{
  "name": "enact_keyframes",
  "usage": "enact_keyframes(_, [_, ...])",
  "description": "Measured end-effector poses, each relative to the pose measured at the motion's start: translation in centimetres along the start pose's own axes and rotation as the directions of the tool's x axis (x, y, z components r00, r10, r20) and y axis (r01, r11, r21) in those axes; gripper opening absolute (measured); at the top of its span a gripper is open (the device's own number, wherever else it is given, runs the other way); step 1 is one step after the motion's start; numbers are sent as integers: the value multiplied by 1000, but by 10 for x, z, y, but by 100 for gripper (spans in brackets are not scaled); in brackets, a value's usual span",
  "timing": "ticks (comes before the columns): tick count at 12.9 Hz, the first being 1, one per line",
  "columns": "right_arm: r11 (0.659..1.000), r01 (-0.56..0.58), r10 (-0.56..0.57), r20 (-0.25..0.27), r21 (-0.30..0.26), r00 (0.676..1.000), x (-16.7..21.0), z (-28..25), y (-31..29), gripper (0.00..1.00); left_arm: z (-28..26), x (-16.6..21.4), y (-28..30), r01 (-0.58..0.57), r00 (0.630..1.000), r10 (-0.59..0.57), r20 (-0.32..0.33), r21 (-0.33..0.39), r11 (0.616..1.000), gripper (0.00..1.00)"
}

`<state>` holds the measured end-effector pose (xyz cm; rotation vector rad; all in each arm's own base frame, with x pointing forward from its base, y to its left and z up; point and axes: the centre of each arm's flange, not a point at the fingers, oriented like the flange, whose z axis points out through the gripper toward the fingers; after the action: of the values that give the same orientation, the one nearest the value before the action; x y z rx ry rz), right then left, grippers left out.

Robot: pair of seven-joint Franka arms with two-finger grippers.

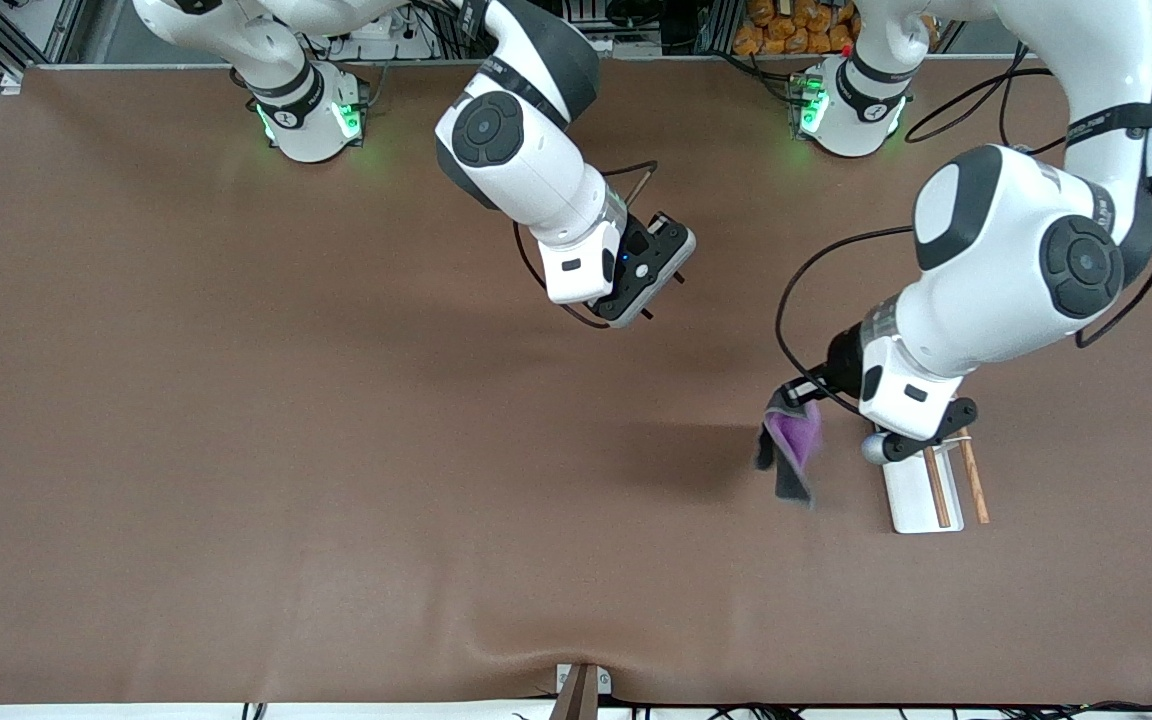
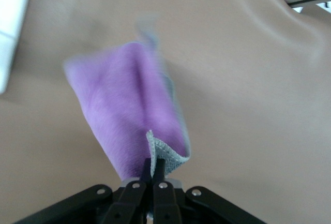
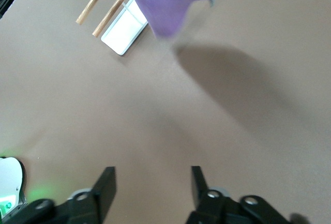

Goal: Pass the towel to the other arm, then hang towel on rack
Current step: 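Carry the towel to the dowels while the right gripper releases and withdraws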

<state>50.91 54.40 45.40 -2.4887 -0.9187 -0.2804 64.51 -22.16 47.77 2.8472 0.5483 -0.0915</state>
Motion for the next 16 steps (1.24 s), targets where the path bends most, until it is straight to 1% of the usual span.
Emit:
enact_keyframes(2, [1000, -24, 24, 9, -10, 1000, 1, -5, 19, 95, -2, 9, -12, -54, 998, 54, -17, 24, 998, 2])
enact_keyframes(3, [999, -45, 45, 9, -18, 999, 3, -12, 36, 100, -2, 12, -15, -74, 997, 74, -17, 27, 997, 2])
enact_keyframes(6, [991, -122, 123, 9, -48, 992, 5, -39, 98, 100, 1, 28, -33, -122, 992, 122, -12, 36, 992, 2])
enact_keyframes(9, [975, -208, 210, 10, -79, 978, 0, -74, 166, 100, -1, 62, -79, -196, 980, 197, -11, 41, 980, 2])
enact_keyframes(12, [949, -295, 299, 24, -111, 954, -15, -114, 232, 100, -10, 92, -129, -246, 969, 247, -17, 41, 968, 2])
enact_keyframes(13, [938, -317, 325, 36, -143, 945, -24, -133, 257, 100, -14, 99, -144, -263, 964, 264, -22, 44, 964, 2])
enact_keyframes(14, [923, -329, 344, 47, -198, 938, -35, -155, 283, 100, -18, 106, -159, -283, 958, 285, -27, 51, 958, 2])
enact_keyframes(16, [880, -344, 385, 66, -326, 921, -61, -197, 334, 100, -26, 121, -193, -338, 940, 340, -31, 59, 939, 2])
